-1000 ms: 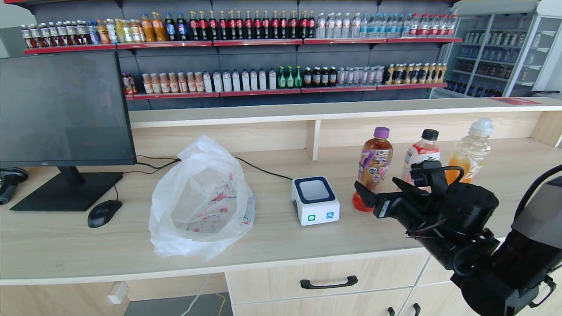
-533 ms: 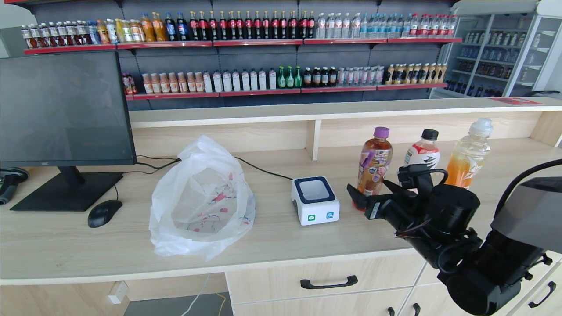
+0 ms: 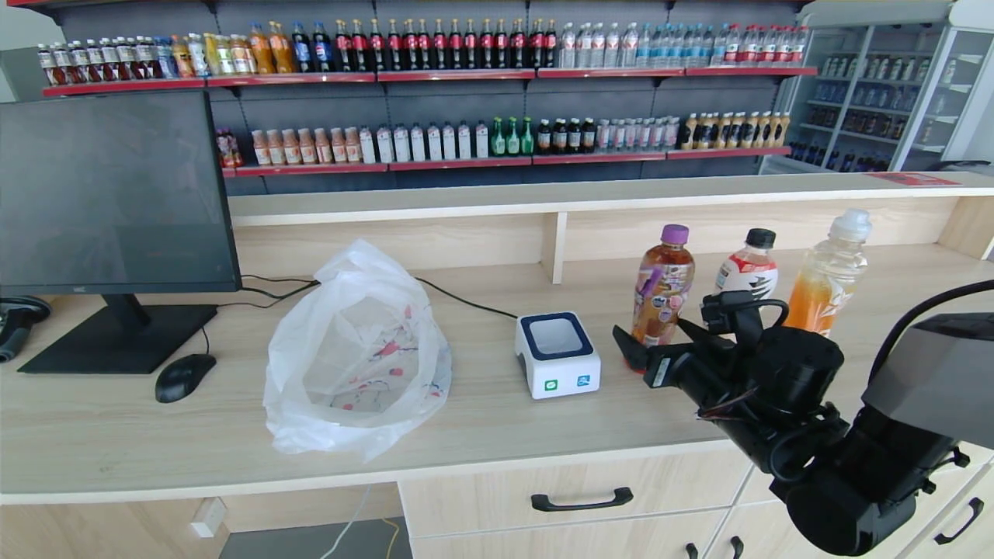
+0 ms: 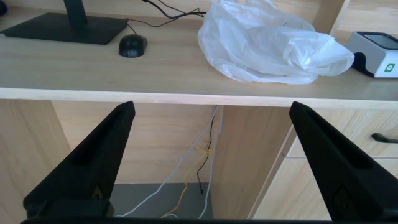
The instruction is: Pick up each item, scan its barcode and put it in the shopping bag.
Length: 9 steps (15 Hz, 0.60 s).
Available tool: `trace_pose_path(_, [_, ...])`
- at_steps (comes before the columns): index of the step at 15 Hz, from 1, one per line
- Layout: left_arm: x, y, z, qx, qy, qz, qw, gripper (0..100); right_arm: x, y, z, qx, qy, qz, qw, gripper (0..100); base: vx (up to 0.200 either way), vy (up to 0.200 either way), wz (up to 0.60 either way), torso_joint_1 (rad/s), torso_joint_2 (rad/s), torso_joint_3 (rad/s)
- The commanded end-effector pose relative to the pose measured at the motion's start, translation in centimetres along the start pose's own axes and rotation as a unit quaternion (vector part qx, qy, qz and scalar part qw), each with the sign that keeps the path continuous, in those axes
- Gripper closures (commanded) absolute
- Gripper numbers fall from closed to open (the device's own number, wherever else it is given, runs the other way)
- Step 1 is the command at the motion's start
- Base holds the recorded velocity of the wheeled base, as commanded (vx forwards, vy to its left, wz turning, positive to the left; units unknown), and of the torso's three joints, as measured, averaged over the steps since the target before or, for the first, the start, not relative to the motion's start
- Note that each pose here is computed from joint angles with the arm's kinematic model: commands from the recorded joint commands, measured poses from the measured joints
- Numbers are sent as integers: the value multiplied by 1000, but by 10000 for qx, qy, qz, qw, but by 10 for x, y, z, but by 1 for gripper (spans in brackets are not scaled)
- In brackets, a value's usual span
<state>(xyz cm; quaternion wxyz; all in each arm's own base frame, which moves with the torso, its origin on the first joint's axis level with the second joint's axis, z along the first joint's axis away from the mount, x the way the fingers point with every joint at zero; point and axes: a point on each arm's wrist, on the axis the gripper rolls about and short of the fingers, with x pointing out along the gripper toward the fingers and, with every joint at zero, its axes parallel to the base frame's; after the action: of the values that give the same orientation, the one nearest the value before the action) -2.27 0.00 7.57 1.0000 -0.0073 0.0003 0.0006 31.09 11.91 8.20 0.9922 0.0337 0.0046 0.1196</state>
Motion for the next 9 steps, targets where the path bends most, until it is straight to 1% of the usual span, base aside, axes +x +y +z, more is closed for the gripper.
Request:
trace_pose_path(1, [0, 0, 0, -3, -3, 1, 10000, 0, 0, 0, 1, 0, -21, -2, 10000, 0, 0, 0, 0, 0, 0, 0])
trace_pose_path(5, [0, 0, 0, -3, -3, 1, 10000, 0, 3, -4, -1, -2, -9, -57, 10000, 0, 0, 0, 0, 0, 0, 0])
trace_pose_path(9, [0, 0, 0, -3, -3, 1, 10000, 0, 20, -6, 1, 17, -233, -103, 9997, 0, 0, 0, 0, 0, 0, 0])
